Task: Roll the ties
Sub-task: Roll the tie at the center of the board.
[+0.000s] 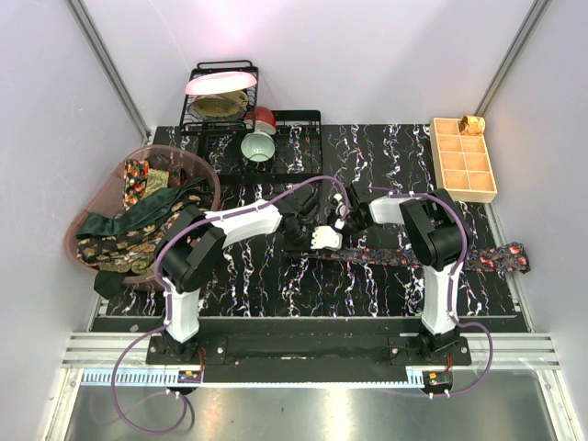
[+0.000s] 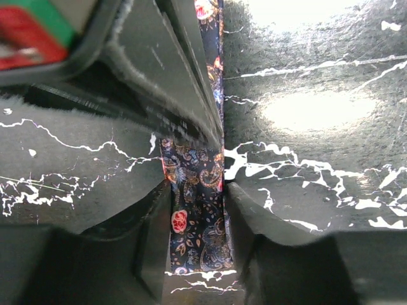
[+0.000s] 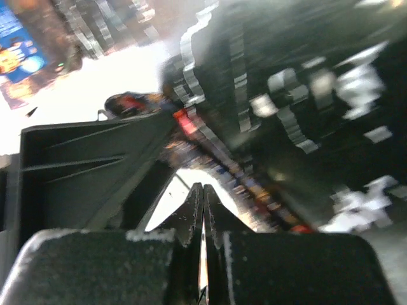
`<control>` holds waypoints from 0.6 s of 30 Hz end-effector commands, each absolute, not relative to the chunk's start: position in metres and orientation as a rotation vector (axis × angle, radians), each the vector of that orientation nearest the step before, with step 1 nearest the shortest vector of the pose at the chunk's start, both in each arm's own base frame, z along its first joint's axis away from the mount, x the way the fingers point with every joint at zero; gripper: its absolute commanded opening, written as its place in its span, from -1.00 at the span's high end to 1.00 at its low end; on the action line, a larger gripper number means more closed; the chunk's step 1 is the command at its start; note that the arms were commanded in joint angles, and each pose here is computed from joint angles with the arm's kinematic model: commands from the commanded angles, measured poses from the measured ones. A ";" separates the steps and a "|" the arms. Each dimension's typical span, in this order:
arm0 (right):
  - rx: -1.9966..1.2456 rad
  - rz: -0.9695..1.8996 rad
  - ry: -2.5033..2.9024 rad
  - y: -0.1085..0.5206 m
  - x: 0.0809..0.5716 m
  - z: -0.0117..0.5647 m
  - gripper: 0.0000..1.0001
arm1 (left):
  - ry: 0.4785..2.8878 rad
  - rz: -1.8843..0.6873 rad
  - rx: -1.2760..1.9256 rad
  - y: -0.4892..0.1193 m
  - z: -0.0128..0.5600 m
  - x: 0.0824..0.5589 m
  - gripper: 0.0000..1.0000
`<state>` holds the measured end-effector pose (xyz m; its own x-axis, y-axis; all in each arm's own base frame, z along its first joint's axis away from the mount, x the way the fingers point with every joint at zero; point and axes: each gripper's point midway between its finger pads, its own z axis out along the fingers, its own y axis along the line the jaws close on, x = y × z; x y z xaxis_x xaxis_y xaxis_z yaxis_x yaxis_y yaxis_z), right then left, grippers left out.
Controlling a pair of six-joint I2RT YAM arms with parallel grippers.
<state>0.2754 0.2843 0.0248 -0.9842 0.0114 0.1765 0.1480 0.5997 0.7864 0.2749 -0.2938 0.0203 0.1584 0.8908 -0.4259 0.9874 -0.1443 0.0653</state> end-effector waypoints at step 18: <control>-0.088 -1.130 -2.754 0.271 0.273 -0.006 1.00 | 1.913 -0.560 1.883 -0.264 0.047 0.291 -0.32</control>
